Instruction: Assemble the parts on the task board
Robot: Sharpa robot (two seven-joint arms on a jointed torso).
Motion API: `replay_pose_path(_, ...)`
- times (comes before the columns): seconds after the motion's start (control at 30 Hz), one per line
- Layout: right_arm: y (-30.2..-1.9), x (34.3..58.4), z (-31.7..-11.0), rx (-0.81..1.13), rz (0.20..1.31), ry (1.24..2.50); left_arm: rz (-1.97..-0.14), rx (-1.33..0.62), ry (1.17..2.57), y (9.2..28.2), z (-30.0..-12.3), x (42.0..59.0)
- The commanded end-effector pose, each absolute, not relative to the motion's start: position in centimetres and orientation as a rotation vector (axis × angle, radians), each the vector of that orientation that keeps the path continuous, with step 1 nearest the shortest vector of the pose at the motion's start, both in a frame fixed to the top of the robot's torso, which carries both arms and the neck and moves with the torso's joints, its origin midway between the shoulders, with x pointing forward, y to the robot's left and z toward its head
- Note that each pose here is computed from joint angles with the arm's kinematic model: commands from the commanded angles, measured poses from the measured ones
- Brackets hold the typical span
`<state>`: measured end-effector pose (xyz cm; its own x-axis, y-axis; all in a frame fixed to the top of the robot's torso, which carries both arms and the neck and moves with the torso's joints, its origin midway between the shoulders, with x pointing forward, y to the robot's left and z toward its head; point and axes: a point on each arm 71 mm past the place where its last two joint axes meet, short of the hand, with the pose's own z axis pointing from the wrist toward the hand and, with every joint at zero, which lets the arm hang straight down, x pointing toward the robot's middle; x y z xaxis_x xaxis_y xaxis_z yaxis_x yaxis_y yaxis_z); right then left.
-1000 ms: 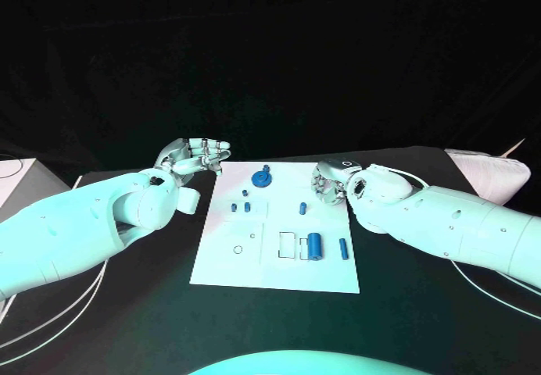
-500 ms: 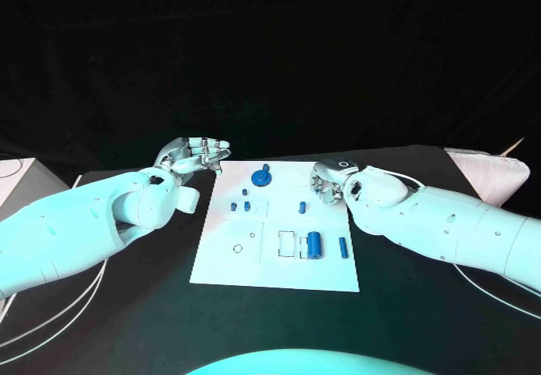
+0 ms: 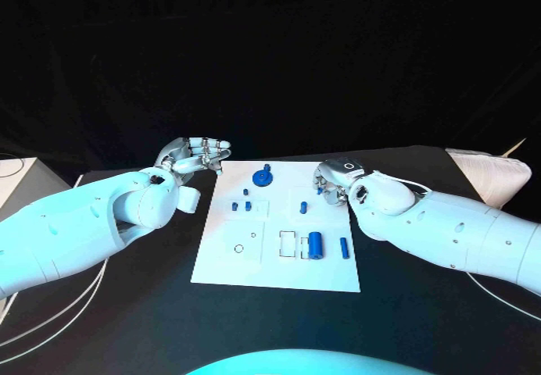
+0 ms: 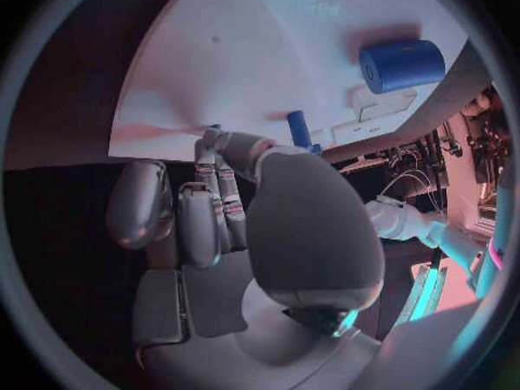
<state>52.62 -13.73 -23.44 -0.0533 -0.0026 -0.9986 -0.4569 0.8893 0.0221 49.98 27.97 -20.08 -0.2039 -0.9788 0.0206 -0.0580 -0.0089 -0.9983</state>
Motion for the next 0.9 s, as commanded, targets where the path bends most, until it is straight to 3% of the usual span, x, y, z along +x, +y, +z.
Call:
replay_pose_path(0.03,-13.8,52.4,-22.4,-0.357,0.406,1.499,-1.348,-1.151,1.391,27.9,-20.0,50.0)
replay_pose_path(0.5,-14.0,50.3,-19.9,-0.305,0.537,1.429,-1.341,-1.153,1.387,28.3,-20.0,49.9)
replay_pose_path(0.9,-14.0,49.6,-19.9,-0.316,0.548,1.481,-1.338,-1.158,1.389,28.3,-20.0,49.8)
